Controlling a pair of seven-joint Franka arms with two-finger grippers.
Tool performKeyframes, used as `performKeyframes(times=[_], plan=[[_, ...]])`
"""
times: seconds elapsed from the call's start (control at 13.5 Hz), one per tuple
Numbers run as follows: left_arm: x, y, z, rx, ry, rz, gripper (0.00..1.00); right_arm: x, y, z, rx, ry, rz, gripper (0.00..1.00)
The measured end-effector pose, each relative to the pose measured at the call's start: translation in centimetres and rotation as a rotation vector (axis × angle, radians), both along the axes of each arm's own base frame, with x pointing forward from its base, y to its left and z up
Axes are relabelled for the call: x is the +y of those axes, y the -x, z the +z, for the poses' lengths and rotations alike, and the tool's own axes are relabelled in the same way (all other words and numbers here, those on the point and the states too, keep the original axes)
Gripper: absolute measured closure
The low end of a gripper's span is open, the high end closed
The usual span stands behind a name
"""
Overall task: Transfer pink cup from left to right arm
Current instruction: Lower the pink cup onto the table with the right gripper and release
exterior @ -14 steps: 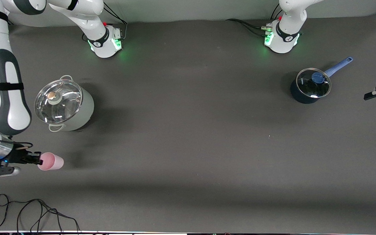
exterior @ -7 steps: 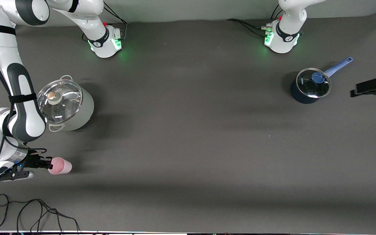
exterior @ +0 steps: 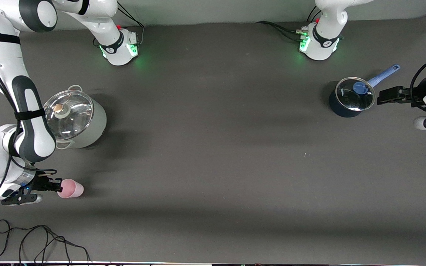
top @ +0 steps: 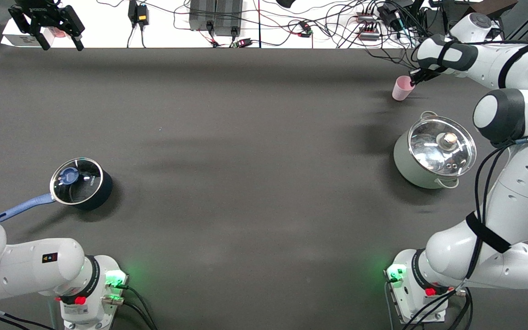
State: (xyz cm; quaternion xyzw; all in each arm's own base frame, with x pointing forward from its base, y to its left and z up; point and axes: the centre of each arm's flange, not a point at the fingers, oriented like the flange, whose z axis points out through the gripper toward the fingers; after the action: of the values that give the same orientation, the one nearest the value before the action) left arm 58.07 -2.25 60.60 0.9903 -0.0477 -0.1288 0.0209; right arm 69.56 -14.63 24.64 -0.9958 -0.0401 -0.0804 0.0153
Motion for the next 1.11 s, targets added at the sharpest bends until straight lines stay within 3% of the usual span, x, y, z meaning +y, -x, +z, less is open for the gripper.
performKeyframes(times=[0.22,0.44,0.59,0.81,1.11], plan=[[-0.8,0.0,0.1,-0.005,-0.015,-0.026,0.00,0.0,0.0,-0.2,-0.004,0.001,-0.001,0.58],[-5.0,0.4,0.3,-0.018,-0.084,-0.075,0.00,-0.2,0.0,-0.2,-0.004,0.002,0.001,0.26],[-6.2,0.8,0.6,-0.055,-0.107,-0.085,0.00,-0.4,0.0,-0.1,-0.006,0.006,0.010,0.08],[-5.1,2.2,0.6,-0.142,-0.120,-0.064,0.00,-0.6,0.0,0.5,0.003,0.009,0.047,0.01],[-4.7,6.2,-0.8,-0.243,-0.117,-0.070,0.00,-0.5,0.6,5.8,0.099,0.031,0.127,0.00]])
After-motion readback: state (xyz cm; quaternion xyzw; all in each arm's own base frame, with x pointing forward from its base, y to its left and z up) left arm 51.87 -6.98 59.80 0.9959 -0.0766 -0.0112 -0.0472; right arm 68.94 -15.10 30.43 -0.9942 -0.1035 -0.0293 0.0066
